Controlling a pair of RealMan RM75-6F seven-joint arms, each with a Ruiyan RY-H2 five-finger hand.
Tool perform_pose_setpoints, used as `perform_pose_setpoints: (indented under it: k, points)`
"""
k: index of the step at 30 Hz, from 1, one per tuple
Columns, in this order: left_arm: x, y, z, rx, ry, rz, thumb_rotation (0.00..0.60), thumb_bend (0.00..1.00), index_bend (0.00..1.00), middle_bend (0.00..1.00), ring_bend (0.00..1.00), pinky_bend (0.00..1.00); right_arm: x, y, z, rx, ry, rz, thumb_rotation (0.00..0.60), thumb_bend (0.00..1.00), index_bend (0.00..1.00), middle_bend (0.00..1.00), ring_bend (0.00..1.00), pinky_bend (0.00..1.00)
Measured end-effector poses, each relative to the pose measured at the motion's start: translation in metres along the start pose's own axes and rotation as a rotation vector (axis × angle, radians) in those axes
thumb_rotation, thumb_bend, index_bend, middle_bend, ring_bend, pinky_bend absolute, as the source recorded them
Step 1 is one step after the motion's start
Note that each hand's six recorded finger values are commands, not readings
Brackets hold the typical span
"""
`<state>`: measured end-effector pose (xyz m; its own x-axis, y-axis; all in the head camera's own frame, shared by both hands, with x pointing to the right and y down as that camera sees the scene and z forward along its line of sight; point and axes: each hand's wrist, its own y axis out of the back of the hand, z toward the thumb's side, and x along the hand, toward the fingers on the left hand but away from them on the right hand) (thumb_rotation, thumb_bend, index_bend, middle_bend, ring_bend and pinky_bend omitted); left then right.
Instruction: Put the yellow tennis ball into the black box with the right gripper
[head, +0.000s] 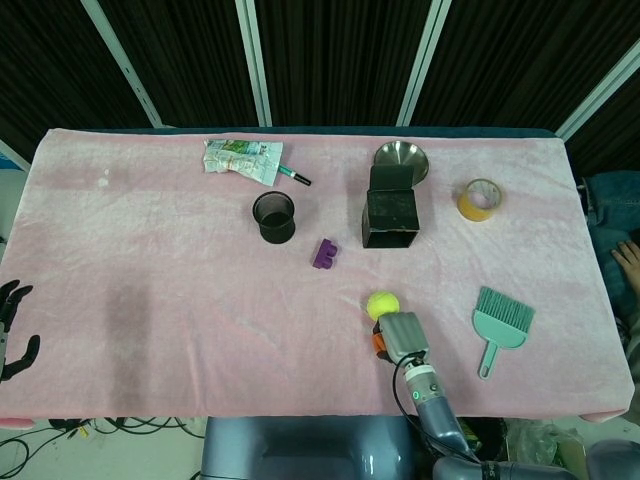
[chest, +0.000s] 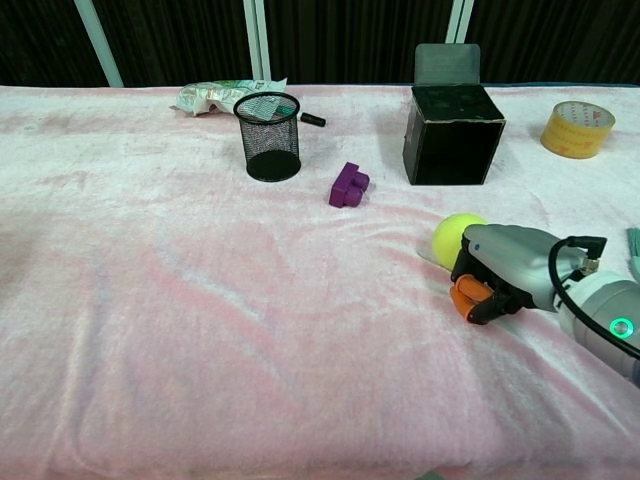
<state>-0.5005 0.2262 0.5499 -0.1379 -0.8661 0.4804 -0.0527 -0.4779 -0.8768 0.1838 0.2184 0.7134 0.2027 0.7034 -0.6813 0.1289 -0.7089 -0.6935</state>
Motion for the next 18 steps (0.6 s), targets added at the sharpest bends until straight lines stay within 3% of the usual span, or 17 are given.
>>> perform_pose_setpoints:
  k: [18]
  points:
    - [0.001, 0.002, -0.002, -0.003, 0.008, 0.006, 0.6, 0.43, 0.14, 0.07, 0.03, 0.0, -0.05, 0.027, 0.006, -0.025, -0.035, -0.002, 0.6, 0.78, 1.0, 0.94, 0.94, 1.0]
